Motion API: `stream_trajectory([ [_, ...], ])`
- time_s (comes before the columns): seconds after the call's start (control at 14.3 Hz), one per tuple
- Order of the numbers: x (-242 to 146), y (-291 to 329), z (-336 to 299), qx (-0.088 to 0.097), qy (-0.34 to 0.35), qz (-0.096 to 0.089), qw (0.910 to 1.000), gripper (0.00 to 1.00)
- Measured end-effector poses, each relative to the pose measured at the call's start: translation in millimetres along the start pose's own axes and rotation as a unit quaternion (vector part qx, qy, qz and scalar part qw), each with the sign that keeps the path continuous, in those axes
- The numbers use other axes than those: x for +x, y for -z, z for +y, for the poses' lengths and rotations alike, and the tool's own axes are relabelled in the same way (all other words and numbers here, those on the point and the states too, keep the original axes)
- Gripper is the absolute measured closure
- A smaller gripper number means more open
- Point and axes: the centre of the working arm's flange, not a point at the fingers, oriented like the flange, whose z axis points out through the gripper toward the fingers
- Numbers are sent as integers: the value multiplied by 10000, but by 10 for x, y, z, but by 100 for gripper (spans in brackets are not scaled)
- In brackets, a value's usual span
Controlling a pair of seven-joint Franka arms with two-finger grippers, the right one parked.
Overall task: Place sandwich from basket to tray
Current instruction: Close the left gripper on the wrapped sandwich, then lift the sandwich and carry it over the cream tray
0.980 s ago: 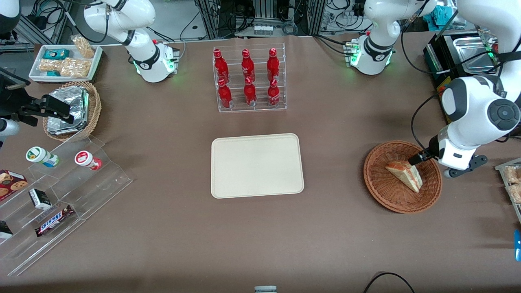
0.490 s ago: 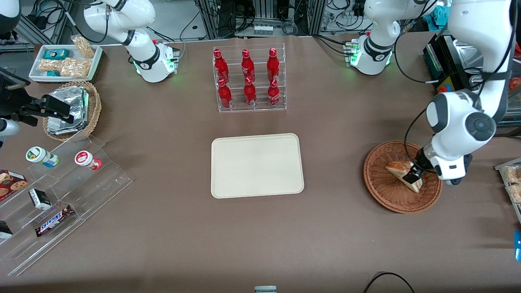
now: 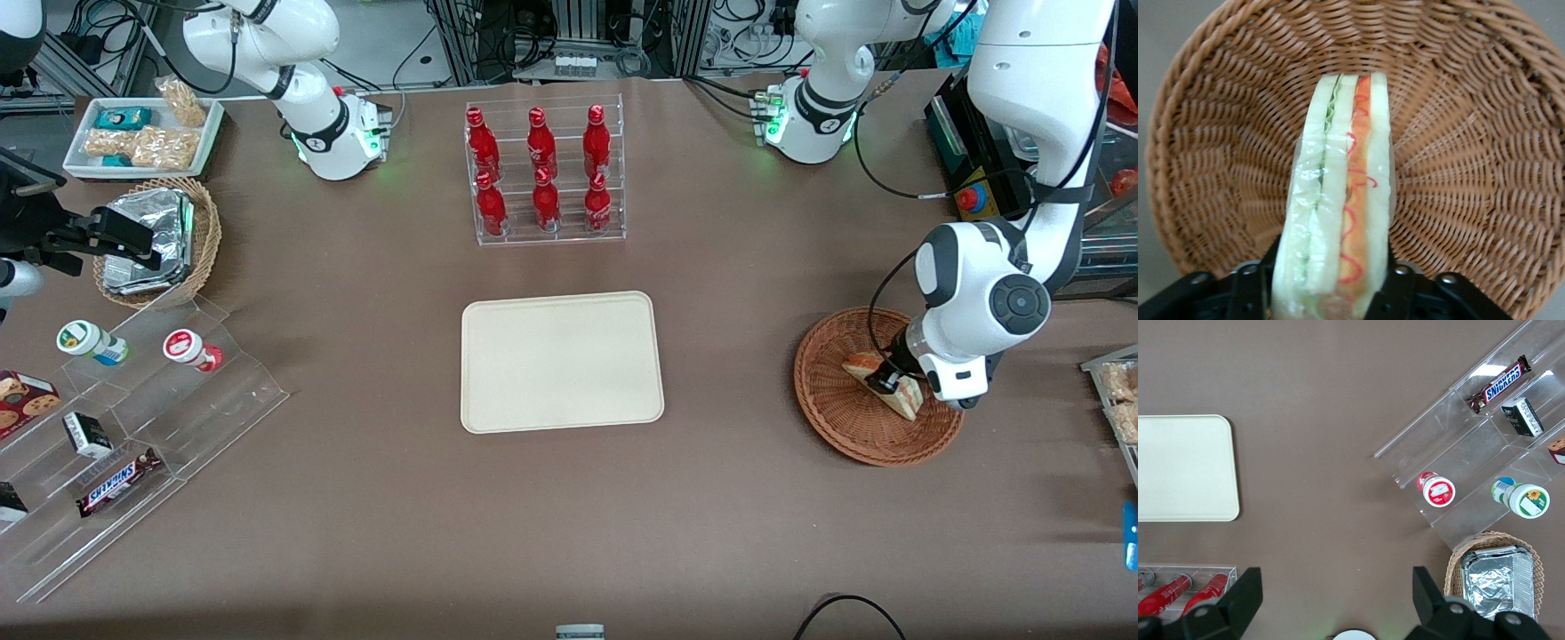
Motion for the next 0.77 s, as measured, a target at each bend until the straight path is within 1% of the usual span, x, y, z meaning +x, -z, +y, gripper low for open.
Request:
stream_trajectory([
  [0.07,-9,87,25,95,-42,-46,9999,56],
  [0.14,-48,209,72,198,-123,-64,9997,62],
  [0.28,-196,525,203,384,-376,-23,9986,78],
  [0.35,-341,683,301,440,-588,10,9973,82],
  [0.42,-516,814,417,456,-894,46,9949,83],
  [0.49,-712,912,554,436,-1330,92,9901,84],
  [0.63,-1142,989,853,384,-2266,150,9731,85],
  [0.7,-1380,973,1022,348,-2570,130,9657,86],
  [0.77,-1643,933,1211,288,-2809,61,9593,86],
])
